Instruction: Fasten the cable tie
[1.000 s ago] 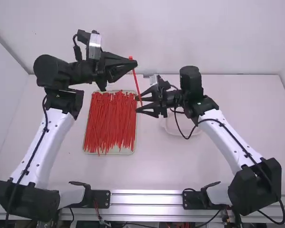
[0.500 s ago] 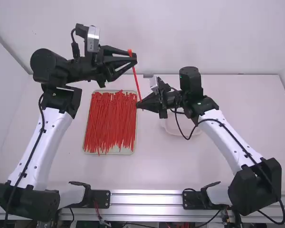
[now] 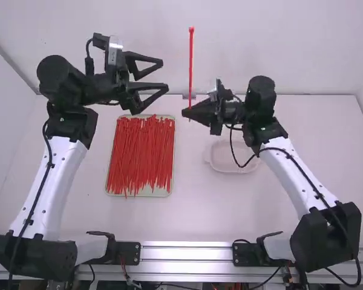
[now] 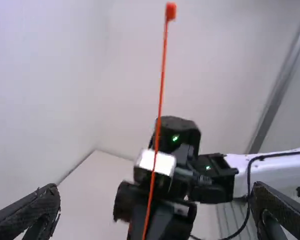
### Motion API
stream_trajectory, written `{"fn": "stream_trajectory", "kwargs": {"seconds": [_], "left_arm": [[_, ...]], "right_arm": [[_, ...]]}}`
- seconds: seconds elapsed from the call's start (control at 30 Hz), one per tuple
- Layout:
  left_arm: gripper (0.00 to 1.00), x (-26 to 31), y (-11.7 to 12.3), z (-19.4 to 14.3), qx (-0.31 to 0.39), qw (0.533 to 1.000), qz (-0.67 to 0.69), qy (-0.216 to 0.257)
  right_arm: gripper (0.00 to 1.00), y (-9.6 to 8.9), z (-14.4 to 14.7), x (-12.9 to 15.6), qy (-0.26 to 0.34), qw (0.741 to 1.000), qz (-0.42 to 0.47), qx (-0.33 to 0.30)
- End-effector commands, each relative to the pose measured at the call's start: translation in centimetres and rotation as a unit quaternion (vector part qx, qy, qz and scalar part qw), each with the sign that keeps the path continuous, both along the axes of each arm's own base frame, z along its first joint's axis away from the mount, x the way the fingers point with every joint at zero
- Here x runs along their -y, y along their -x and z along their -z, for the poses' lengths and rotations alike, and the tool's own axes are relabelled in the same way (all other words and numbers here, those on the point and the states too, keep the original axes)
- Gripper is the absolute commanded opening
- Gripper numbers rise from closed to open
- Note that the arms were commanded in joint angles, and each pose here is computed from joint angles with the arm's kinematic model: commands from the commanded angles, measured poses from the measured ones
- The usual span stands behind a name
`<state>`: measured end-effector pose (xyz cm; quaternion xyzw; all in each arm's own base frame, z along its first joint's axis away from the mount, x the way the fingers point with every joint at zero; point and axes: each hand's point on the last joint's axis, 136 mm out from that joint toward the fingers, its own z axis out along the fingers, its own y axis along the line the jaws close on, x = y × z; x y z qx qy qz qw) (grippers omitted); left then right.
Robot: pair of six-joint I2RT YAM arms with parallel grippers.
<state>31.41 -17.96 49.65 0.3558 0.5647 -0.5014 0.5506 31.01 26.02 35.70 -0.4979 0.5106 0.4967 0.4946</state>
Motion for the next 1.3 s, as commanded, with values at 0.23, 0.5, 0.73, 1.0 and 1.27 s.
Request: {"fn": "stream_trajectory", "kwargs": {"seconds": [0.23, 0.5, 0.73, 1.0, 1.27], "left_arm": [[0.99, -0.5, -1.0, 0.8, 0.081, 0.996, -0.037, -0.032], [0.99, -1.4, -3.2, 1.1, 0.053, 0.993, -0.103, -0.025], [0.99, -1.7, -4.1, 1.9, 0.063, 0.989, -0.127, -0.034], [0.99, -2.2, -5.7, 2.4, 0.053, 0.986, -0.156, -0.03], [0.99, -2.2, -6.1, 2.9, 0.046, 0.986, -0.155, -0.031]], "right_arm": [[0.0, -5.6, -1.8, 3.6, -0.036, 0.985, 0.154, -0.076], [0.0, -13.7, -0.3, 10.8, -0.044, 0.901, 0.42, -0.098], [0.0, -16.9, 2.2, 16.9, -0.012, 0.786, 0.61, -0.1], [0.0, -19.4, 5.1, 20.2, 0.033, 0.727, 0.679, -0.101], [0.0, -22.8, 8.1, 23.3, 0.079, 0.687, 0.708, -0.142]]}}
